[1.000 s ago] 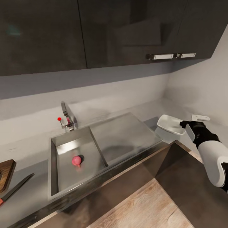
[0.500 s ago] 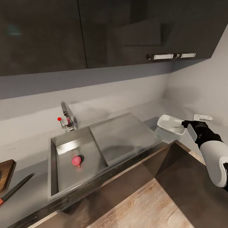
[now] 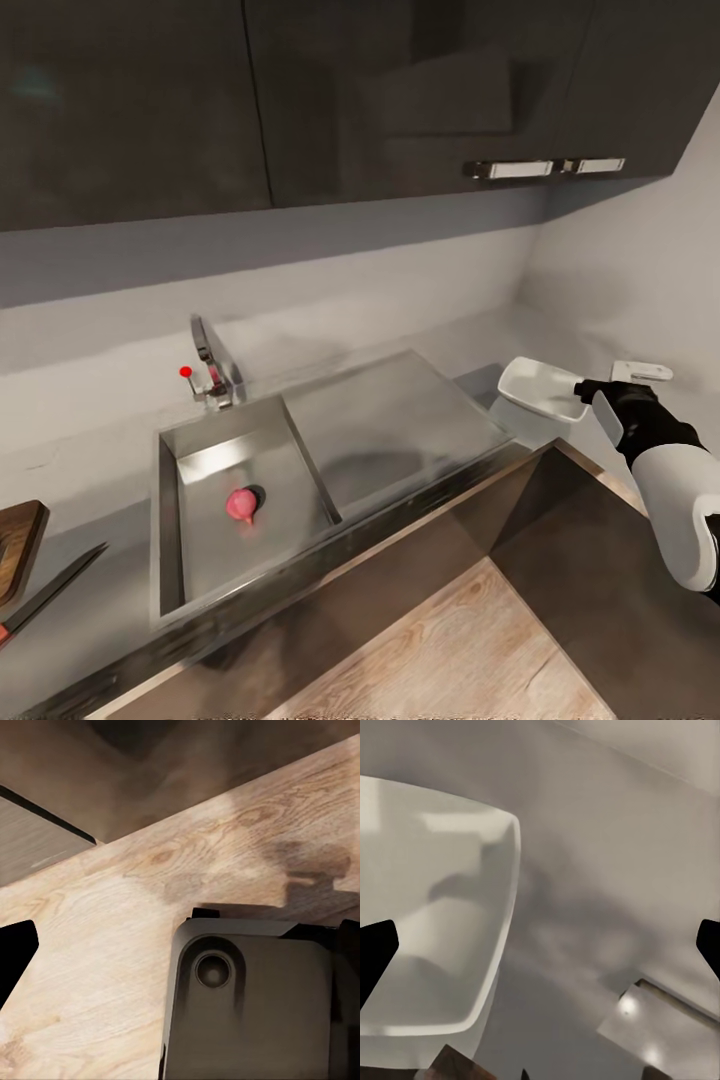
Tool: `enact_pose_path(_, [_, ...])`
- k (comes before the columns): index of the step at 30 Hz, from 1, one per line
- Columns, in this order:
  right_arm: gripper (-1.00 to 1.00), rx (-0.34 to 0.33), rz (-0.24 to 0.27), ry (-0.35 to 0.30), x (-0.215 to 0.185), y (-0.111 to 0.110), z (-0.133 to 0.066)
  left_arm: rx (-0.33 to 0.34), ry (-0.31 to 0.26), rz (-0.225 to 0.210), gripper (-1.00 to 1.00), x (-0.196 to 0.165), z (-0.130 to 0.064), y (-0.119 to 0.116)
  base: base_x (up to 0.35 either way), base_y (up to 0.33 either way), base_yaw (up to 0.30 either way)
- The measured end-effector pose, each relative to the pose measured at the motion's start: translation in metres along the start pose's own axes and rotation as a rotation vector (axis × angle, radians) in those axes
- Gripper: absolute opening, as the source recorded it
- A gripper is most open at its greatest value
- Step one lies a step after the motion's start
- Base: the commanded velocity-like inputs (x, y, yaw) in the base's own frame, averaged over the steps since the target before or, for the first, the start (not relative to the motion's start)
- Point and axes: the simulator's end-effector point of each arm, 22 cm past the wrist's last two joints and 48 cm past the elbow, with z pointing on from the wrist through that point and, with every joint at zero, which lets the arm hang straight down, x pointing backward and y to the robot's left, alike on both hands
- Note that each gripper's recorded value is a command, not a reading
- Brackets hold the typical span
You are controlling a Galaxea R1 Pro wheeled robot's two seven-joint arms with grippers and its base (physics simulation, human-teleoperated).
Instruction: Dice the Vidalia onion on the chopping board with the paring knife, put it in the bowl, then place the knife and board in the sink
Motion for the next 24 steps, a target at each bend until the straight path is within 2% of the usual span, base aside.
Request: enact_pose_path(24, [1.00, -0.002, -0.008, 0.033, 0.023, 0.006, 0.016, -0.002, 0.039, 0.005, 1.00, 0.015, -0.002, 0.001, 0.000, 0.000, 0.000])
